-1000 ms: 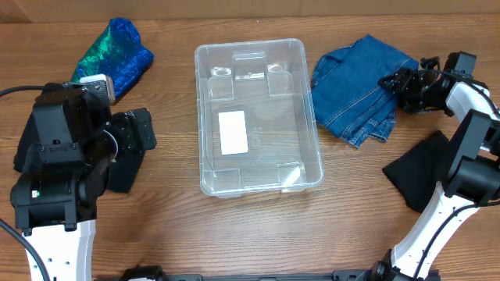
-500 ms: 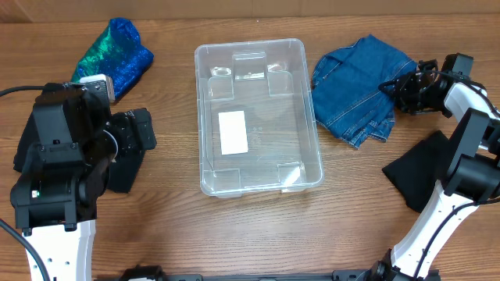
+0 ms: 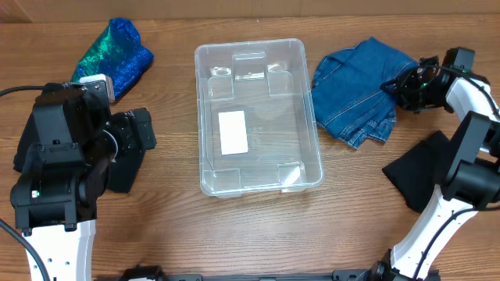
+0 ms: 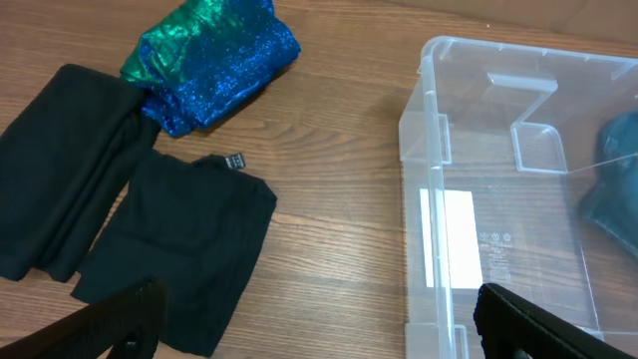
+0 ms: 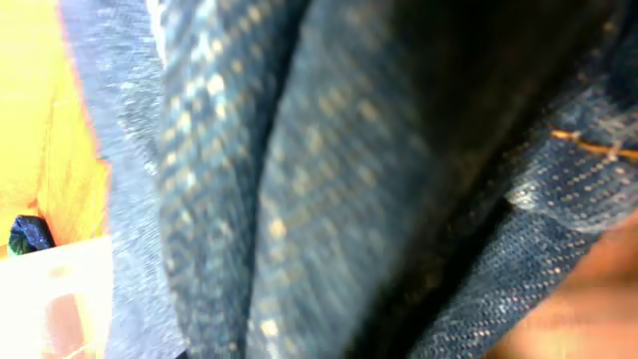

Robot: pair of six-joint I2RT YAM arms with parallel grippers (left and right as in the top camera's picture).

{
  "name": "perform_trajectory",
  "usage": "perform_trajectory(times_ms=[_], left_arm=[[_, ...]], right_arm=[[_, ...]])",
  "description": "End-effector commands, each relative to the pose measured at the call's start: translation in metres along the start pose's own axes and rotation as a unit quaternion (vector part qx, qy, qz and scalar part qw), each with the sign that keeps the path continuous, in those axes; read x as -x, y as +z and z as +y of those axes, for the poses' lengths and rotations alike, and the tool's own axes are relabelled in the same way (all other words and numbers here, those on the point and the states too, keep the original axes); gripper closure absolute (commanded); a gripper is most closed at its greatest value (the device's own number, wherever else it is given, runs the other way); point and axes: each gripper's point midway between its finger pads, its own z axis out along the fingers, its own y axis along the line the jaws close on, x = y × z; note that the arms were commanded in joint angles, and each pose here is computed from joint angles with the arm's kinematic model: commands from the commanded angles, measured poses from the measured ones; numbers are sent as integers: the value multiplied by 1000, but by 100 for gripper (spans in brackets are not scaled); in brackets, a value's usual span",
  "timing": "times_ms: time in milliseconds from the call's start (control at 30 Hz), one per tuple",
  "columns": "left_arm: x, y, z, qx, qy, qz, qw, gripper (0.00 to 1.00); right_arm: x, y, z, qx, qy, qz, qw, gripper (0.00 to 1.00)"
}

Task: Pack container
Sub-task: 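Lift the jeans and carry them left into the clear bin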

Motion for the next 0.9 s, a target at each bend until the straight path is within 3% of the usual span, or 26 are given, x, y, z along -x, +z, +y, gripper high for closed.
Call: perform_trajectory(times_ms=[0,167,400,600,867], left_arm=[[9,-5,0,2,14,-14,1000,0],[9,-5,0,3,25,-14,1000,0],[10,-5,5,18,43,-15,999,0],[10,-5,6,21,50,-16,998,0],[11,-6,8,27,50,-17,998,0]], right_arm=[[34,-94,78,31,-79,-108,991,96],[32,-182,148,70,-148,-190,968,96],[-20,-278,236,178,-246,-232,924,96],[-99,-321,297,300,-354,-184,867,96],[-190,-316,354,388,-443,-93,803,96]])
